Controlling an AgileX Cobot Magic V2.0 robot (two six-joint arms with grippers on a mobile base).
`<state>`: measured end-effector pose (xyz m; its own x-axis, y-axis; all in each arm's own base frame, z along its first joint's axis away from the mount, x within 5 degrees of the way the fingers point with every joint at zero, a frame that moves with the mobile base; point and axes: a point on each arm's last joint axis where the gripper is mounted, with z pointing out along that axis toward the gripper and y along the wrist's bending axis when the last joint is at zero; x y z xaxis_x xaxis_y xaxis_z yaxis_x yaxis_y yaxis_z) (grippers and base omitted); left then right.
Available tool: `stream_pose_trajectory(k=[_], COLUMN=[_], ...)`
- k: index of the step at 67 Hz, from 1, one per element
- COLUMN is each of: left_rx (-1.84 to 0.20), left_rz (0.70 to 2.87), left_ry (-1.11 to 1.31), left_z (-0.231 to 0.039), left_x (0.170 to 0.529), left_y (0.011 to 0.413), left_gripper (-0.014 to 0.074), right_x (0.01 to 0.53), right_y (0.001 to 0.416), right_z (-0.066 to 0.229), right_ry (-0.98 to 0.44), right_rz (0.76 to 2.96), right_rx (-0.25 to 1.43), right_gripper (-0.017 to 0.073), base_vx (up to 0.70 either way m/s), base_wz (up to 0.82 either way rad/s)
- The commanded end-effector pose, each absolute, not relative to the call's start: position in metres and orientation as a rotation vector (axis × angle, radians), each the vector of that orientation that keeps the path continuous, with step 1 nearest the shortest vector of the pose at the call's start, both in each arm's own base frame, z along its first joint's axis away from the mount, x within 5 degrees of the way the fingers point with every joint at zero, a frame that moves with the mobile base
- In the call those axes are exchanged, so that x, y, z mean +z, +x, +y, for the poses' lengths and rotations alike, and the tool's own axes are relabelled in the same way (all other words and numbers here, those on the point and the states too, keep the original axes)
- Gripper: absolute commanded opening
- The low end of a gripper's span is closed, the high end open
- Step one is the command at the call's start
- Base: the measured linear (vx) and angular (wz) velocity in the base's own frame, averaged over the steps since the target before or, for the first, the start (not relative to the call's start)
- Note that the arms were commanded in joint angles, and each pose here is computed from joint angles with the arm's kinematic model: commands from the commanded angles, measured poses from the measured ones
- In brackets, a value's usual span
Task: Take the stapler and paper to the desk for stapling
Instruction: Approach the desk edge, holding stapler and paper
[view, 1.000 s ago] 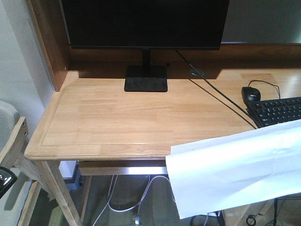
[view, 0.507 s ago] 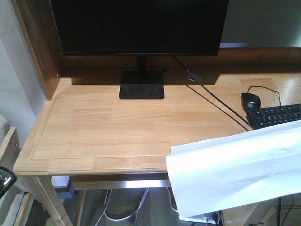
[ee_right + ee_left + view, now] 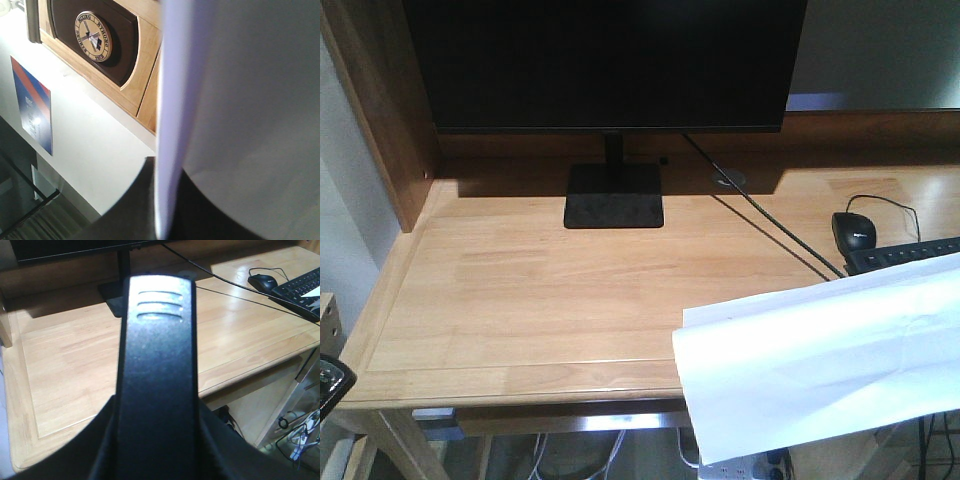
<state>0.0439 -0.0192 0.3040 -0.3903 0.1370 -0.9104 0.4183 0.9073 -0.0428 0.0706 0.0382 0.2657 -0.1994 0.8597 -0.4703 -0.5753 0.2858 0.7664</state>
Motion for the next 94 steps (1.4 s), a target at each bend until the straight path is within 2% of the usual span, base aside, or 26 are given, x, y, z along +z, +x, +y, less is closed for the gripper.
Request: stream_pose_trajectory(k=[1,94], left_rx=[-0.352,-0.352], left_rz=[1.843,1.843], left_ry=[0.387,0.387], left_z=[-0.0210,-0.0210], left_x=[0.3215,0.3215], left_y=[0.0460,0.0460], left_gripper=[-0.0007,-0.0007], right_x=[0.2789,0.2789], right_y=[0.0683,0.0683], right_z=[0.0390,0.0390], right_ry=[0.273,0.273], right_rz=[1.109,1.109], right_rx=[1.371,1.371], right_gripper=[-0.0006,-0.0006], base_vx=[0.07,0.03], base_wz=[-0.02,0.00])
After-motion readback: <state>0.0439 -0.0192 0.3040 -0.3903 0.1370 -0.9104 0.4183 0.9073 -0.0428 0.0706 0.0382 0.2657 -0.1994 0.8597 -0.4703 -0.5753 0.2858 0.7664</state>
